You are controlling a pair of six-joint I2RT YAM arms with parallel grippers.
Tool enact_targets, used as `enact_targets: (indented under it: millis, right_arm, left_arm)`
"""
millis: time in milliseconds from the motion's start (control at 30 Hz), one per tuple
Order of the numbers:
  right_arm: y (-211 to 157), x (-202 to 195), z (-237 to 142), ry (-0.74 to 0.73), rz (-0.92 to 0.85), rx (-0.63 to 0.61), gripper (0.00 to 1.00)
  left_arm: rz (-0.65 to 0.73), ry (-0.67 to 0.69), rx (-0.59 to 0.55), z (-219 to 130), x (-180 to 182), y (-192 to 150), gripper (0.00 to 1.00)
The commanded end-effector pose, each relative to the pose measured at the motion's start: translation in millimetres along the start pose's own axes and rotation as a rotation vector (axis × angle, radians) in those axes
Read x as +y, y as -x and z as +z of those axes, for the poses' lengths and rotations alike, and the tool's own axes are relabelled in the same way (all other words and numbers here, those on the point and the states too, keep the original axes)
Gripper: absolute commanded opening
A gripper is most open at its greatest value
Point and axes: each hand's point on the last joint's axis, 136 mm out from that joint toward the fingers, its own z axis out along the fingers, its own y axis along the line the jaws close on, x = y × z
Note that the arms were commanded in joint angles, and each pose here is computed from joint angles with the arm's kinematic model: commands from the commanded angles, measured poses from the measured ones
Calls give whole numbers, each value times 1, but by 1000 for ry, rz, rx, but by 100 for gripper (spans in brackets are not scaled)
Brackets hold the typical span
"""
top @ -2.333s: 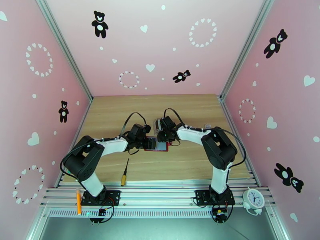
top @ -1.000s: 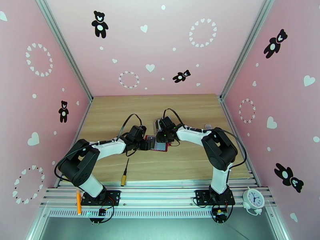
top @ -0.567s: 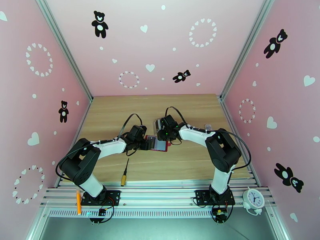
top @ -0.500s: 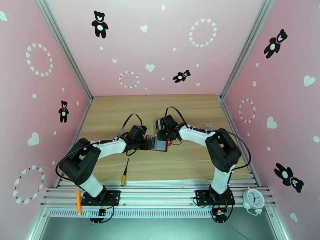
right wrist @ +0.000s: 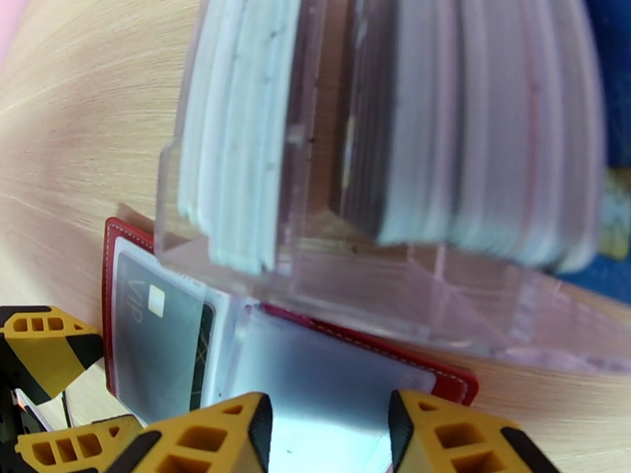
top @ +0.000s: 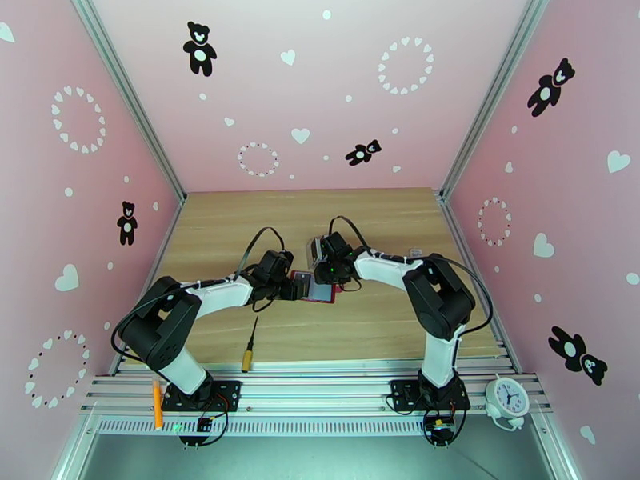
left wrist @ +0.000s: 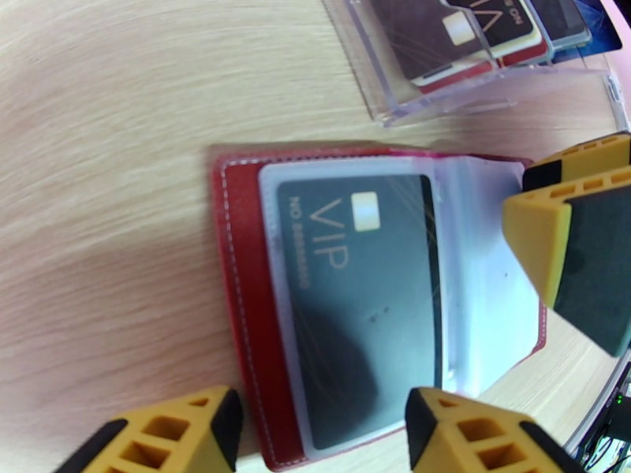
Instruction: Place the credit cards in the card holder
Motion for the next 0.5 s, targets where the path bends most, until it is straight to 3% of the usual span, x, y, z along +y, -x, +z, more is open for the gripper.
enact_targets:
  millis: [0,467]
  right_arm:
    - [-4,5,6,6,-7,22,45]
    - [-10,17,12,32,-5,36,45]
  left_arm:
    - [-11,-11,23,6,0,-2,62]
    - [-8,-46,33,7,-7,-4,66]
